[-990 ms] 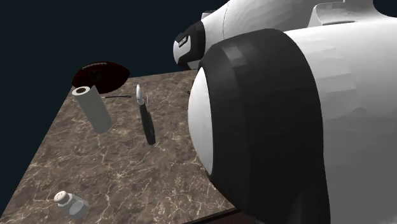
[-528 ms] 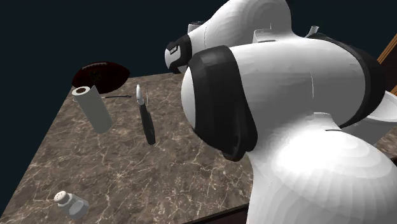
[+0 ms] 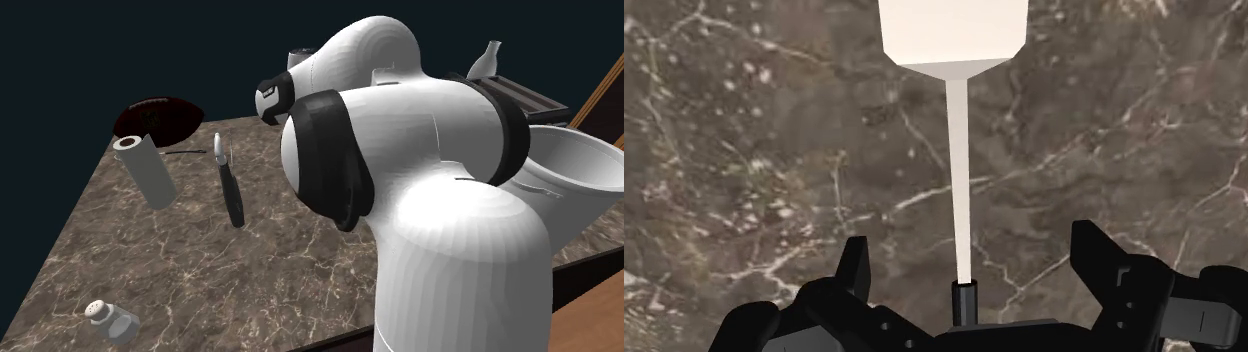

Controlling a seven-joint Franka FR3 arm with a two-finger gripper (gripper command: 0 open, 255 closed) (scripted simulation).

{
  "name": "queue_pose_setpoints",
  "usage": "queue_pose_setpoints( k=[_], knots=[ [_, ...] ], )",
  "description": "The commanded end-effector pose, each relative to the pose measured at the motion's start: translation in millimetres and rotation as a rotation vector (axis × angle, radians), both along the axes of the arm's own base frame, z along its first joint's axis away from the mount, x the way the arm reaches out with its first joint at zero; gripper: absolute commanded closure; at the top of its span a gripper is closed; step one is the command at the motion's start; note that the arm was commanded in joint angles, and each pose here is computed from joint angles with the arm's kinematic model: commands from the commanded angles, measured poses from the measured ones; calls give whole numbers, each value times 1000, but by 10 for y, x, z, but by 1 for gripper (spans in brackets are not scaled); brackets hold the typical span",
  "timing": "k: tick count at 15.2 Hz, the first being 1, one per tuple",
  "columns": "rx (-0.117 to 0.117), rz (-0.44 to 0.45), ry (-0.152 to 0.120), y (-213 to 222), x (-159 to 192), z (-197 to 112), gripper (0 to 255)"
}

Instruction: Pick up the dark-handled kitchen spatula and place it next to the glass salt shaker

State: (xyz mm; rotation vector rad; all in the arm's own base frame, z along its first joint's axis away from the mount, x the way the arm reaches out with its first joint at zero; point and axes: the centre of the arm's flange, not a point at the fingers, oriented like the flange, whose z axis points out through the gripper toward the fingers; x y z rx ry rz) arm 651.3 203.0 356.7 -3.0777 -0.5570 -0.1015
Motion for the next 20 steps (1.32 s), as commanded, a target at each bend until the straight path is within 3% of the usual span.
queue_pose_setpoints(
  k=[1,10,11,20],
  knots=[
    [0,0,0,-1,6,-99,0],
    [0,0,0,1,12,-182,0],
    [0,0,0,1,12,-182,255],
    [0,0,0,1,12,-181,255]
  ],
)
